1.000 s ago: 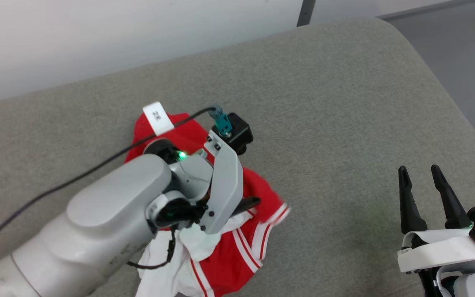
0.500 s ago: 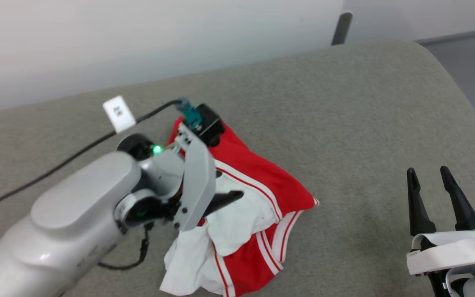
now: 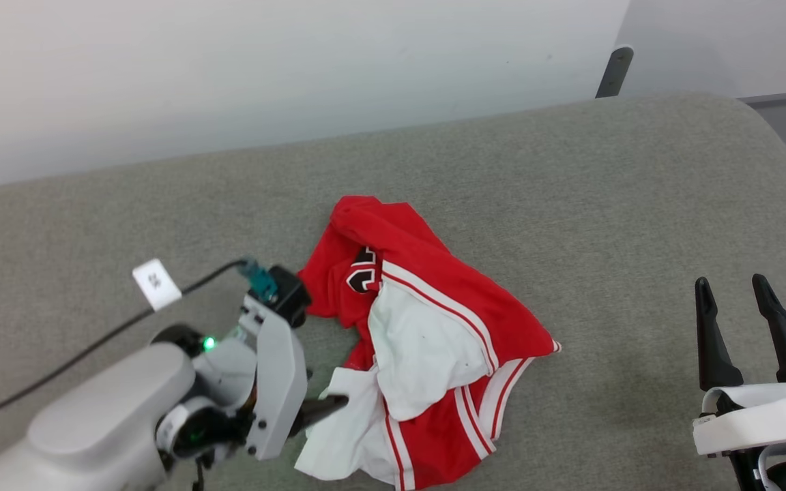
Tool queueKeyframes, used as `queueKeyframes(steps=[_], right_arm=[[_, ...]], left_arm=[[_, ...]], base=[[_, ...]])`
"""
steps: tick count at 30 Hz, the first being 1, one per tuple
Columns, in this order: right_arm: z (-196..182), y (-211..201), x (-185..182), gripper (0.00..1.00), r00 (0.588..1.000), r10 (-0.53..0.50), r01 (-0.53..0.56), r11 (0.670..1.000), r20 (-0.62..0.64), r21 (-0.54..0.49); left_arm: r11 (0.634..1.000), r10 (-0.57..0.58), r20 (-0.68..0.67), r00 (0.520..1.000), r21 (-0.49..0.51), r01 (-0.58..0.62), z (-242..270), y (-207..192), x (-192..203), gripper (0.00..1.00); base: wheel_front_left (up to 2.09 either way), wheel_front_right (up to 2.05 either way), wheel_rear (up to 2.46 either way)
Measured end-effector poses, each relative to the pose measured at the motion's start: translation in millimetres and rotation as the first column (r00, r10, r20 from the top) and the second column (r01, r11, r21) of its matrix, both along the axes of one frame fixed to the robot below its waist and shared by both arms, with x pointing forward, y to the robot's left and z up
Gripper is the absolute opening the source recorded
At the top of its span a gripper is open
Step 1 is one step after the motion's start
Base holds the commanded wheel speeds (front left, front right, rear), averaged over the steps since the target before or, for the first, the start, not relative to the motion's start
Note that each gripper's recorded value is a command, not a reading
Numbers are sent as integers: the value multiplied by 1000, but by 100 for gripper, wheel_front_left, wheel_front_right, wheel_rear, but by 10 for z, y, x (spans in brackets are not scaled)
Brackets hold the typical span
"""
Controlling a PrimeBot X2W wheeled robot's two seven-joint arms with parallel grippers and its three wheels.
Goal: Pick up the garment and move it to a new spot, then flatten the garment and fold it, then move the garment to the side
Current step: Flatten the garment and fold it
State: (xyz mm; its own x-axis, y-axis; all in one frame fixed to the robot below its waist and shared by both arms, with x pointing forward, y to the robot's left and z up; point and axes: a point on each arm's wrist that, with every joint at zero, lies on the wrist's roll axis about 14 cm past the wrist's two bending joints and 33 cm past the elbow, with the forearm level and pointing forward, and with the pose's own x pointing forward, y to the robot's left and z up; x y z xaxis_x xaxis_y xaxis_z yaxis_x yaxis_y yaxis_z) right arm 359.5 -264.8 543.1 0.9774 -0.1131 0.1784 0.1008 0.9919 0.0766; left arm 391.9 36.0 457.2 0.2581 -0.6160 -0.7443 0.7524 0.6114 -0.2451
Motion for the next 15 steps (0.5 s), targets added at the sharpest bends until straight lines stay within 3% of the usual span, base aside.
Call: queueKeyframes(steps=[15], right_arm=[[-20,9,65,100,1000,12,-12,1000,-10,-15]], left_arm=[[988,116,-156,981,123,-97,-598,398,-246,100]], base=[[0,0,0]])
